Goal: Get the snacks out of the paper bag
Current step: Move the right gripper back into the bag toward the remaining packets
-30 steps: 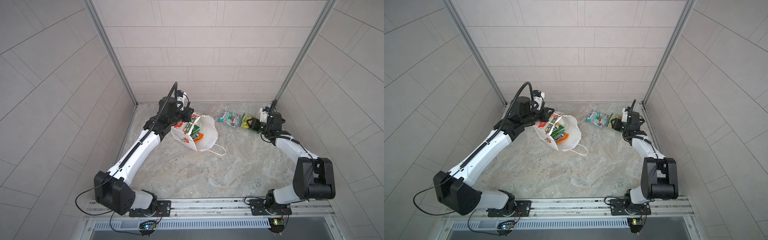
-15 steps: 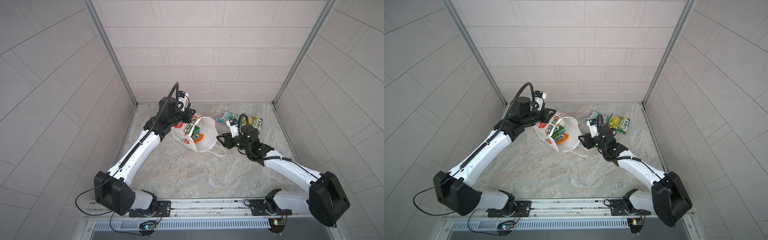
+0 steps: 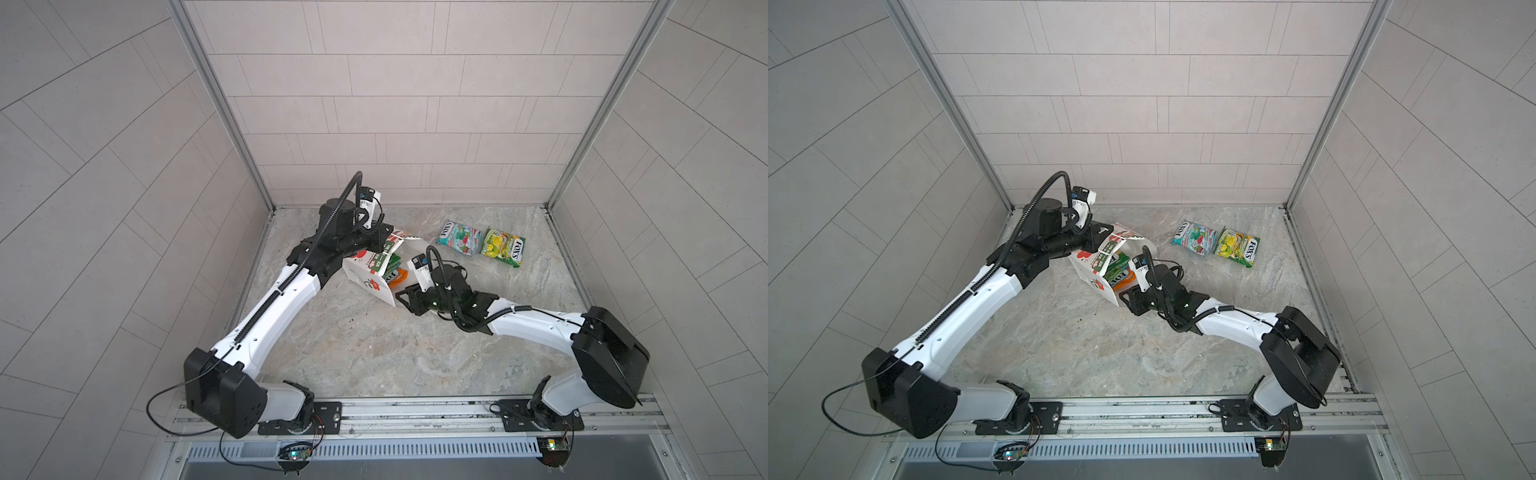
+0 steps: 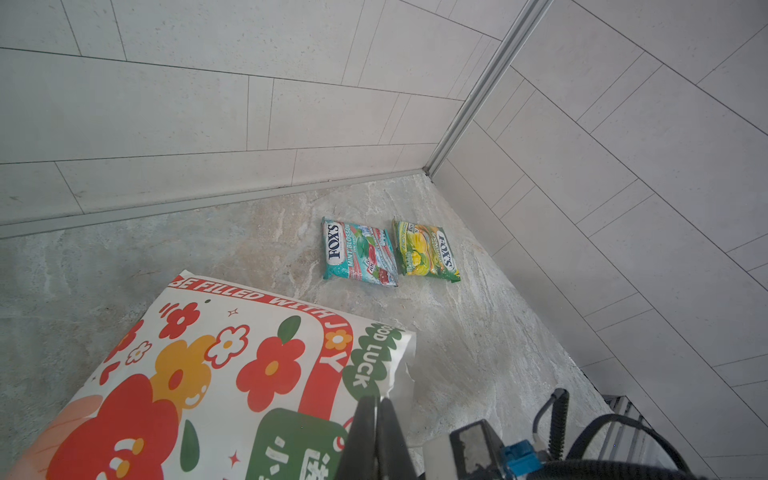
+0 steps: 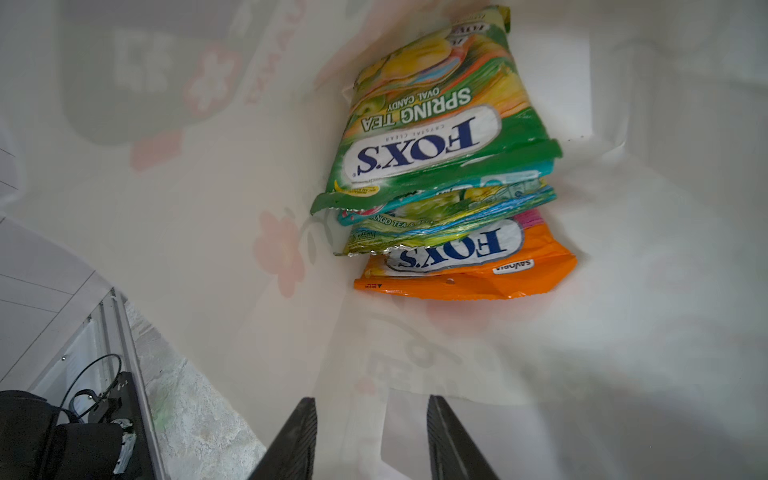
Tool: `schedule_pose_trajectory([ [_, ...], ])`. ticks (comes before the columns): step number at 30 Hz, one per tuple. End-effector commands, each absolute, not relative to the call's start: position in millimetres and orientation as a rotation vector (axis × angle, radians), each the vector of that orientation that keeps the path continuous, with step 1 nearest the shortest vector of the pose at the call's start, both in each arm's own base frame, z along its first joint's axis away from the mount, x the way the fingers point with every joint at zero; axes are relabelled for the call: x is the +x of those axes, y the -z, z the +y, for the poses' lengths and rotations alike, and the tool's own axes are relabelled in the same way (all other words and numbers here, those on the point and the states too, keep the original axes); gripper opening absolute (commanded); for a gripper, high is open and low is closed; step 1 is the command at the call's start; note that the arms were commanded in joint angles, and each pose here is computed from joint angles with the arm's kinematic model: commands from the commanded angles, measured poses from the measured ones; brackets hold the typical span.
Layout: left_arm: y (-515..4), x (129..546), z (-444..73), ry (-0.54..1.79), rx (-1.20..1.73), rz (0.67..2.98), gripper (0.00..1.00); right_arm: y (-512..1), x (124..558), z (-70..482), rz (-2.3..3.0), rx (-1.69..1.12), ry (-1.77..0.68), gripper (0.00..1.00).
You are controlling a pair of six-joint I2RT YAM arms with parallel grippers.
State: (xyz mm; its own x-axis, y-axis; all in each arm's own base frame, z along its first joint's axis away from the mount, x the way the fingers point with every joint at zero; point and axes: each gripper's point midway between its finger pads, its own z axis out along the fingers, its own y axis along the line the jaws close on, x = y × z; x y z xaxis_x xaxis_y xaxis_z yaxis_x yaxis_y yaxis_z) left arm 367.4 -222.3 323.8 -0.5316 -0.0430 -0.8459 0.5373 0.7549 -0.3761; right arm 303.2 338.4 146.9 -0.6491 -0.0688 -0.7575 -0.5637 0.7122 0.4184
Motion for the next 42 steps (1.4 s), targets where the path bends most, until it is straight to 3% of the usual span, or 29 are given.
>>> schedule_pose_trajectory([
  [1,-333.7,359.9,-223.3,0.785,0.408,1.969,0.0,-141.6,319.7,340.4,2.192,-0.36,-0.804,0.44],
  [14,-329.8,352.5,-216.8,0.702,0.452,1.99,0.0,-133.0,359.3,348.1,2.213,0.112,-0.883,0.41],
  [21,-317.9,344.6,-220.1,0.724,0.5,1.995,0.0,-121.0,375.5,339.2,2.245,0.257,-0.793,0.39],
  [27,-316.1,342.2,-221.2,0.736,0.51,1.996,0.0,-109.7,382.9,345.0,2.262,0.298,-0.833,0.32],
  [42,-314.9,342.0,-221.2,0.741,0.507,1.994,0.0,-103.6,390.3,367.4,2.265,0.305,-0.987,0.34],
])
